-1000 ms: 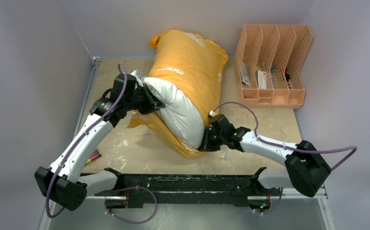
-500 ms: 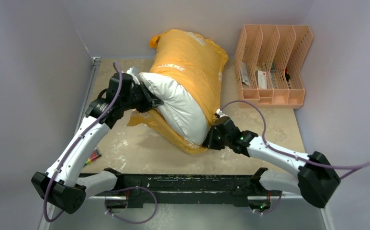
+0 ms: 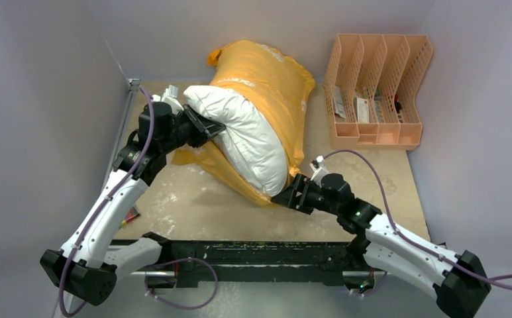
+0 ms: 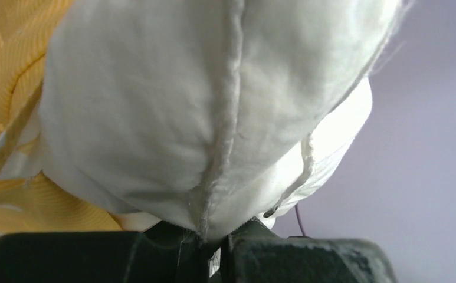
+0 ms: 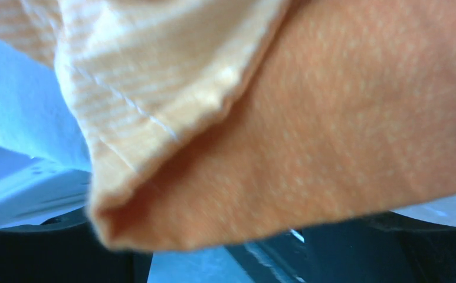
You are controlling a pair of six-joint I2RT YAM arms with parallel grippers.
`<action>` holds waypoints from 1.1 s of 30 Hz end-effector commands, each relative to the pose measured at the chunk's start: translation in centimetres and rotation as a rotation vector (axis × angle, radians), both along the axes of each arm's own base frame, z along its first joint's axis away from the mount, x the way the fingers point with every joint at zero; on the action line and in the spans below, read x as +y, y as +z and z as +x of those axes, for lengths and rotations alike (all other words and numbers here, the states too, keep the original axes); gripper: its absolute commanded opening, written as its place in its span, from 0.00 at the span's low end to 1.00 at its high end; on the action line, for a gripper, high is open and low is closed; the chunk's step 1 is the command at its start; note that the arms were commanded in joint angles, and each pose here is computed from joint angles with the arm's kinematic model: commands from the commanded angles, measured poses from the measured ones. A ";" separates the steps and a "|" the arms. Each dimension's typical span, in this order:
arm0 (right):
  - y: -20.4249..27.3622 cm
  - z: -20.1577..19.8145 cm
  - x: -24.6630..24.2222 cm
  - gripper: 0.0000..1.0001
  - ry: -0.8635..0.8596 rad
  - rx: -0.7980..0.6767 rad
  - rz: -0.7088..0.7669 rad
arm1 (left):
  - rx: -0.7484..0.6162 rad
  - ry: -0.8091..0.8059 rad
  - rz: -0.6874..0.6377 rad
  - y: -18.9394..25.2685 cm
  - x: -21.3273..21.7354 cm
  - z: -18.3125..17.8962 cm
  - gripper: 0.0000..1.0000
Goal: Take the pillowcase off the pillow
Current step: Remove the pillow from the pillowcase.
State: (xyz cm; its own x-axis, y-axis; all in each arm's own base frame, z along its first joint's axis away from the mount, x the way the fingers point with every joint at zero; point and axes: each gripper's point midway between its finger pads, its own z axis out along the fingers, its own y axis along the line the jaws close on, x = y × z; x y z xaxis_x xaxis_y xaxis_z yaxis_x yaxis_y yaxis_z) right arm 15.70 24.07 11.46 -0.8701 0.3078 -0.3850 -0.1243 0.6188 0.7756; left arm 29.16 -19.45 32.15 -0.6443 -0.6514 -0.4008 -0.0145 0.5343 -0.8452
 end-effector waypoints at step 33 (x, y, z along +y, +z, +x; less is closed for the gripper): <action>-2.2 -0.9 0.8 0.18 0.294 -0.264 -0.101 | -0.522 0.120 -0.329 19.1 1.1 2.3 0.00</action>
State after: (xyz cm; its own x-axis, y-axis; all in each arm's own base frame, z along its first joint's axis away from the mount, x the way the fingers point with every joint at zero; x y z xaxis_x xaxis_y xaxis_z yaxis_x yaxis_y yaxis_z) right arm 18.29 24.71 11.62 -0.7428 0.2662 -0.6143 -0.3496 0.6283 0.6950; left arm 29.85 -20.73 33.32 -0.6359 -0.7043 -0.3155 -0.0155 0.4204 -0.9072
